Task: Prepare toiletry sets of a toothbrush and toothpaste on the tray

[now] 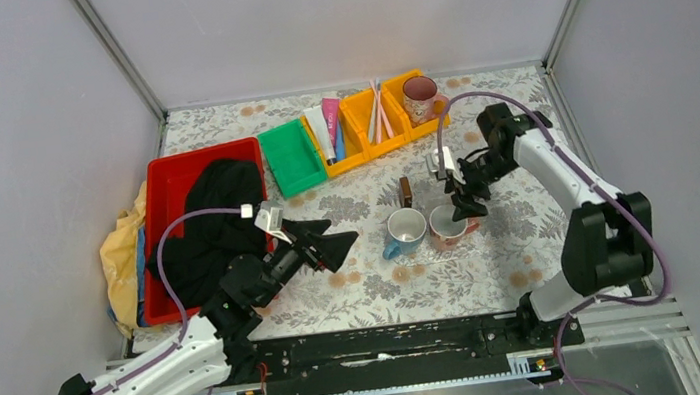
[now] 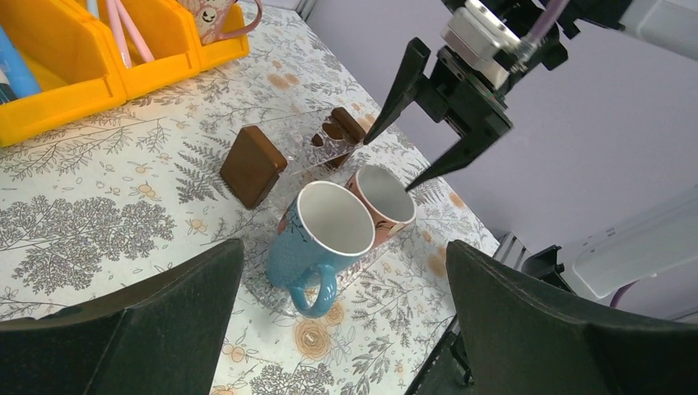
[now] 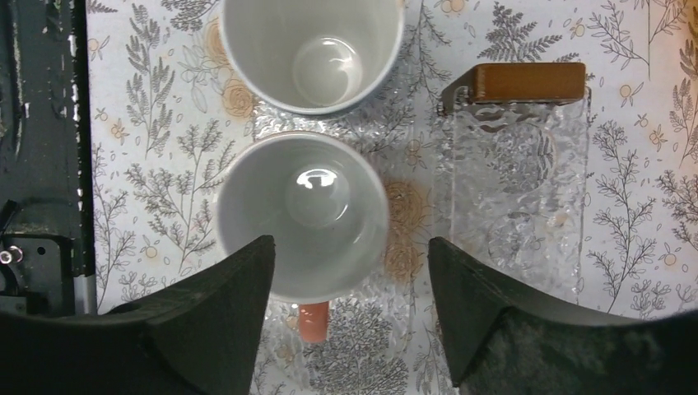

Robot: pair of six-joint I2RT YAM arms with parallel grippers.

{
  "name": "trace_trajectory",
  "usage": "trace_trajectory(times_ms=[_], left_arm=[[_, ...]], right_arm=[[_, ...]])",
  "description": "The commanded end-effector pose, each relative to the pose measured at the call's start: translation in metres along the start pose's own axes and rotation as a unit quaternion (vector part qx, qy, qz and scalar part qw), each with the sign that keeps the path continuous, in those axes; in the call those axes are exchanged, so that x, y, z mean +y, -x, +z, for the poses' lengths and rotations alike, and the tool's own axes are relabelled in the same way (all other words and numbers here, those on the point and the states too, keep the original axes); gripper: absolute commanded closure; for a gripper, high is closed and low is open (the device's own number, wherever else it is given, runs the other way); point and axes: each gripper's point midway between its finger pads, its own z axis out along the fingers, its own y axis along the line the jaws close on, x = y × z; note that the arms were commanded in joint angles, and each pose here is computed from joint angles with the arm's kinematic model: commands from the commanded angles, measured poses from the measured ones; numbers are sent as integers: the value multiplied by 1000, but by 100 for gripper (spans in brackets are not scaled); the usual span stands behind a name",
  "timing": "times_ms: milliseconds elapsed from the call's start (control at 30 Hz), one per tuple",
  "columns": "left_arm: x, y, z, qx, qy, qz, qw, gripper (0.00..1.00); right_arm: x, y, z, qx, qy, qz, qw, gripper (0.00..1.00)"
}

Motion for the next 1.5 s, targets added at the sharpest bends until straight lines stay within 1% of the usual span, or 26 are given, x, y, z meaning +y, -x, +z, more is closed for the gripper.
trace_trajectory(times_ms=[0,100,233,333,500,633,800,933,1067,1267,1367,1467], left_arm=[[0,-1,-2,-3,-6,-4,1000,0],[1,-2,-3,-2,-4,-5,1000,0],[3,-3,-4,0,0,-1,1000,0],[3,-3,-3,1,1,0,1000,0],[2,-4,-1,3,-1,-2,1000,0],[1,-4,-1,5,-1,-3,1000,0],[2,-3,-2,4,0,-3,1000,0],[2,-3,-2,5,2,-2,1000,0],[2,-3,-2,4,2,-2,1000,0],[1,0,-2,2,0,-1,1000,0],[2,1,-1,0,3,0,1000,0],[1,2,-1,-1,3,0,1000,0]], right_arm=[[-11,13,2,-22,18,4,1000,29],[-14,6,10,-14,20,17,1000,35],[-18,-7,17,12,4,14,1000,37],[-17,-12,23,22,6,14,1000,41],[-17,-16,29,28,8,19,999,54],[-18,-12,29,25,5,21,999,69],[-14,-9,26,21,-1,25,999,84],[-9,-8,21,25,-7,30,999,92],[-5,-3,14,26,-20,52,998,100],[-2,14,-2,14,-60,134,989,100],[-4,18,-11,12,-95,208,973,100],[-5,20,-15,-1,-125,264,956,100]])
